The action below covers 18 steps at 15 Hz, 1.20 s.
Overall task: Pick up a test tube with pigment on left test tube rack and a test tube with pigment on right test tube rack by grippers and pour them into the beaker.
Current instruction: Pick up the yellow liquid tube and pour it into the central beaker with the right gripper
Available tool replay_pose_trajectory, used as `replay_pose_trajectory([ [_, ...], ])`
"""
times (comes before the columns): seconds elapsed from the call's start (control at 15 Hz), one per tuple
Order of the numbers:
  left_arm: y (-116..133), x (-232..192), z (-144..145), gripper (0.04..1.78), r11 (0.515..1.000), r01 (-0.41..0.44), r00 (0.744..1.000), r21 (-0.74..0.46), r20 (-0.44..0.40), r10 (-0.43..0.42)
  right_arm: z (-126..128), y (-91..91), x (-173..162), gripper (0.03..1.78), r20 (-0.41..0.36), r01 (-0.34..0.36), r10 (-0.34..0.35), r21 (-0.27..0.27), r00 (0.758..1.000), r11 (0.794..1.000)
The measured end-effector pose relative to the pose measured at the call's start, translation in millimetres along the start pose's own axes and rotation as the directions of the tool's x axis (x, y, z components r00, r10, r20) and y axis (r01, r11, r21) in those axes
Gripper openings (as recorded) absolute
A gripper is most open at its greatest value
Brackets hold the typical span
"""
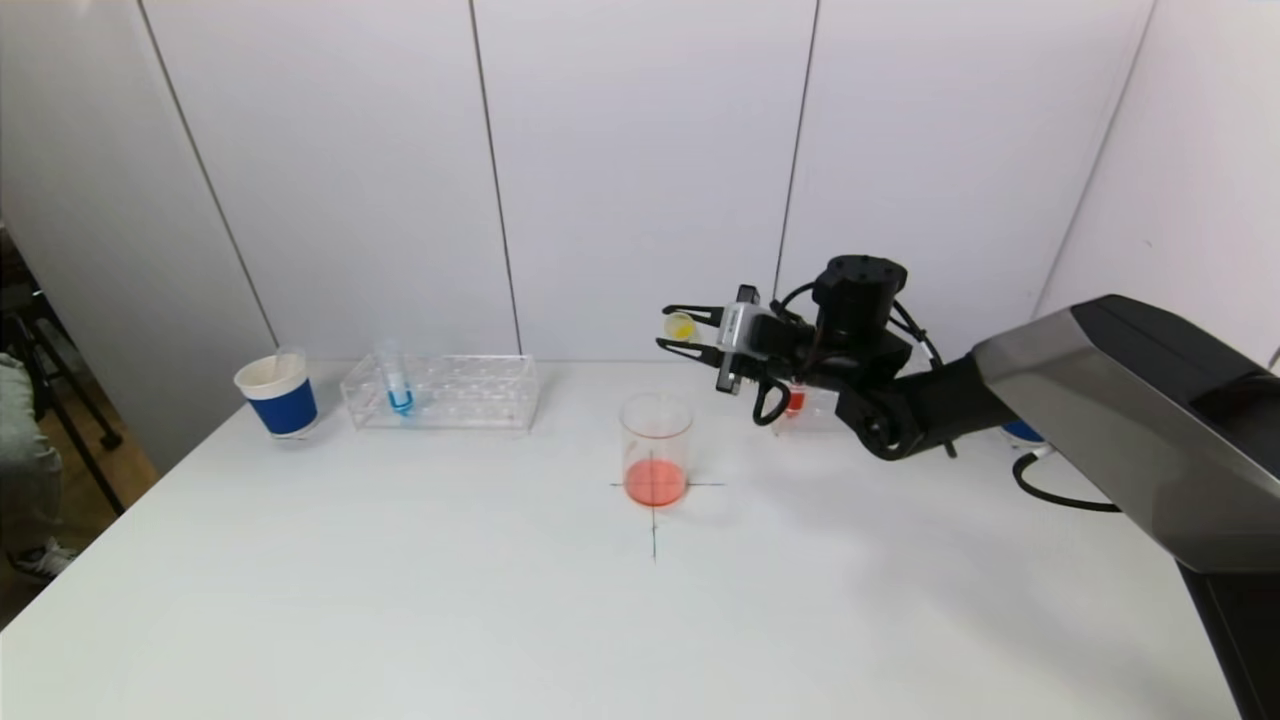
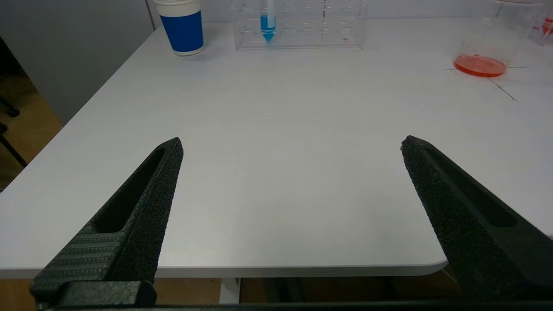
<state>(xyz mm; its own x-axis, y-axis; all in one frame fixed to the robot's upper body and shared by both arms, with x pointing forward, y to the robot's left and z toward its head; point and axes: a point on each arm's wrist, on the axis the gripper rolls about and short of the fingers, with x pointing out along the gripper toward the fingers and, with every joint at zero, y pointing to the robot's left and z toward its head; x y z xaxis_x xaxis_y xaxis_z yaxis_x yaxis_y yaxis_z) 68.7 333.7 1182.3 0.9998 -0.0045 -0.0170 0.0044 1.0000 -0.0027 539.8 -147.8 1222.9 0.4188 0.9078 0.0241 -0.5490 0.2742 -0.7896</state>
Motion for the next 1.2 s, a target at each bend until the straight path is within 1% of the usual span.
replay_pose_trajectory([
  [0.13, 0, 0, 0, 1.76, 1.0, 0.0, 1.0, 0.0, 0.0, 0.0, -6, 3.7, 0, 0.5, 0.006, 0.016, -0.015, -0.085, 1.0, 0.996],
  [0.27, 0, 0, 0, 1.76, 1.0, 0.001, 1.0, 0.0, 0.0, -0.001, -10, 11.5, 1, 0.5, 0.008, 0.008, -0.007, -0.125, 1.0, 0.992],
  [0.47, 0, 0, 0, 1.76, 1.0, 0.0, 1.0, 0.0, 0.0, 0.0, -13, 16.5, 3, 0.5, 0.018, 0.016, -0.012, -0.189, 1.0, 0.982],
  [0.6, 0, 0, 0, 1.76, 1.0, 0.0, 1.0, 0.0, 0.0, 0.0, -14, 20.4, 5, 0.5, 0.037, 0.02, -0.012, -0.222, 0.999, 0.975],
  [0.87, 0, 0, 0, 1.76, 1.0, 0.0, 1.0, 0.0, 0.0, 0.0, -18, 26.8, 7, 0.5, 0.037, 0.013, -0.004, -0.255, 0.999, 0.967],
  [1.2, 0, 0, 0, 1.76, 1.0, 0.0, 1.0, 0.0, 0.0, 0.0, -14, 30.9, 10, 0.5, 0.05, 0.016, 0.0, -0.303, 0.999, 0.953],
])
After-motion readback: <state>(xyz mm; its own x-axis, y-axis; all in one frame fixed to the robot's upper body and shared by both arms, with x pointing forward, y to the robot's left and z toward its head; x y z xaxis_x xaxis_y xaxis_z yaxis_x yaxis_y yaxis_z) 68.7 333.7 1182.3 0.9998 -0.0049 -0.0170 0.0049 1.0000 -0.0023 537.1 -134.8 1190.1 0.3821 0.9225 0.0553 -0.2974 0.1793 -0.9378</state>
